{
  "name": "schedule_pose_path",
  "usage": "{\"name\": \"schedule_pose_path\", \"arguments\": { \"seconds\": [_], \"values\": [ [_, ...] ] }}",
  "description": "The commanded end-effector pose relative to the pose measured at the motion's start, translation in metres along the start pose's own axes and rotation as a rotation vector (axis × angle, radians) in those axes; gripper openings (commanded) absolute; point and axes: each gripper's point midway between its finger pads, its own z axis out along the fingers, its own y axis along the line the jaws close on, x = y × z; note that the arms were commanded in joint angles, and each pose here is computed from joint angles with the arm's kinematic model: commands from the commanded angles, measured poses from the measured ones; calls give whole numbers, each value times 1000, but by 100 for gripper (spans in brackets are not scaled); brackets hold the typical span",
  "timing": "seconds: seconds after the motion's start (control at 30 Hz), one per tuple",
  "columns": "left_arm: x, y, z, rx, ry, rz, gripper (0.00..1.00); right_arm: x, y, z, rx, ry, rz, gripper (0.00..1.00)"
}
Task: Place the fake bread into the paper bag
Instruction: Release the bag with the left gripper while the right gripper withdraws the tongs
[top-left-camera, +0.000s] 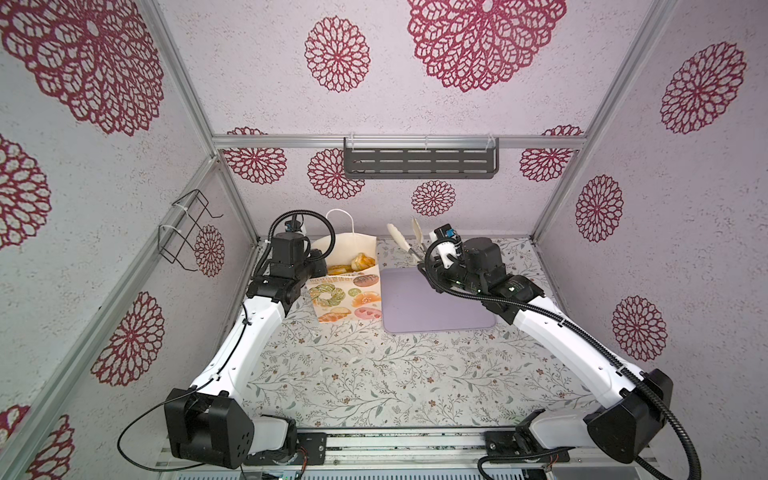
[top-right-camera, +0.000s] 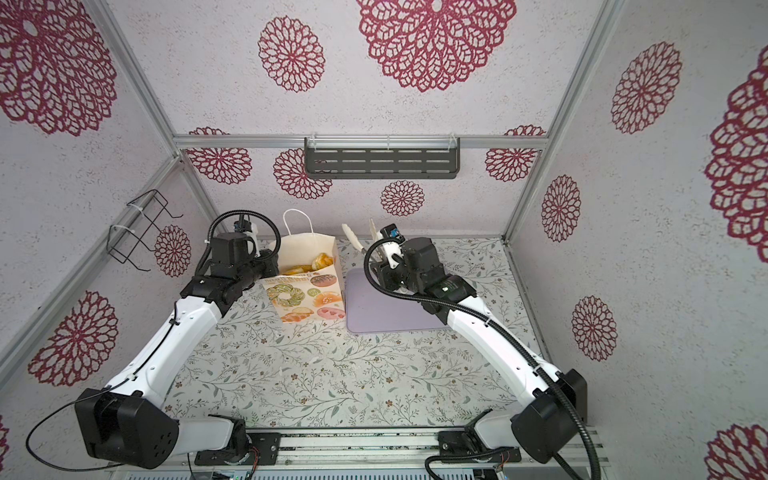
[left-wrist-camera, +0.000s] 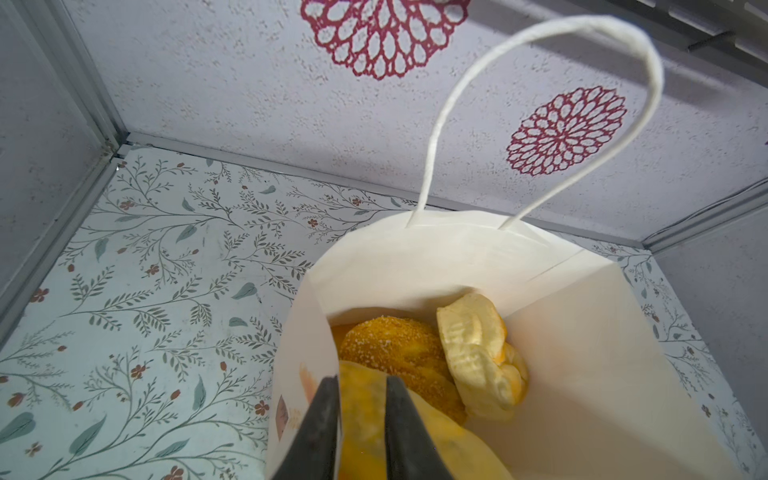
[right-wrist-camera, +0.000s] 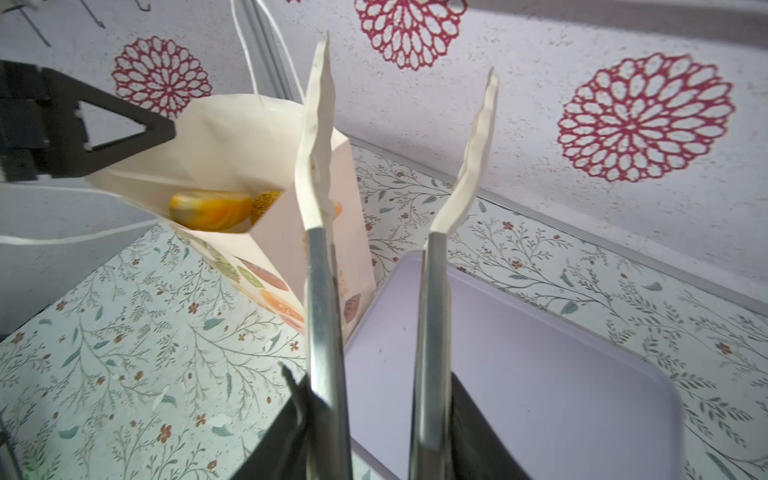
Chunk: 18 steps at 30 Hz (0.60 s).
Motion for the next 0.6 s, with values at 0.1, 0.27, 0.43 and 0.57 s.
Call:
{"name": "schedule_pose_path", "arguments": {
  "seconds": [0.1,0.27,0.43,0.57],
  "values": [
    [-23,0,-3,-40,-76,-1,42,-39,-20,-25,35,-155,-17,46],
    [-28,6,-6,-80,-87,-13,52,-37,-31,-22,55,-151,-26,46],
    [-31,8,-7,-88,-93,-32,68,-36,-42,-20,75,-153,-25,46],
    [-36,7,-10,-88,-98,-35,80,-34,-51,-20,94,-155,-18,46]
  ]
}}
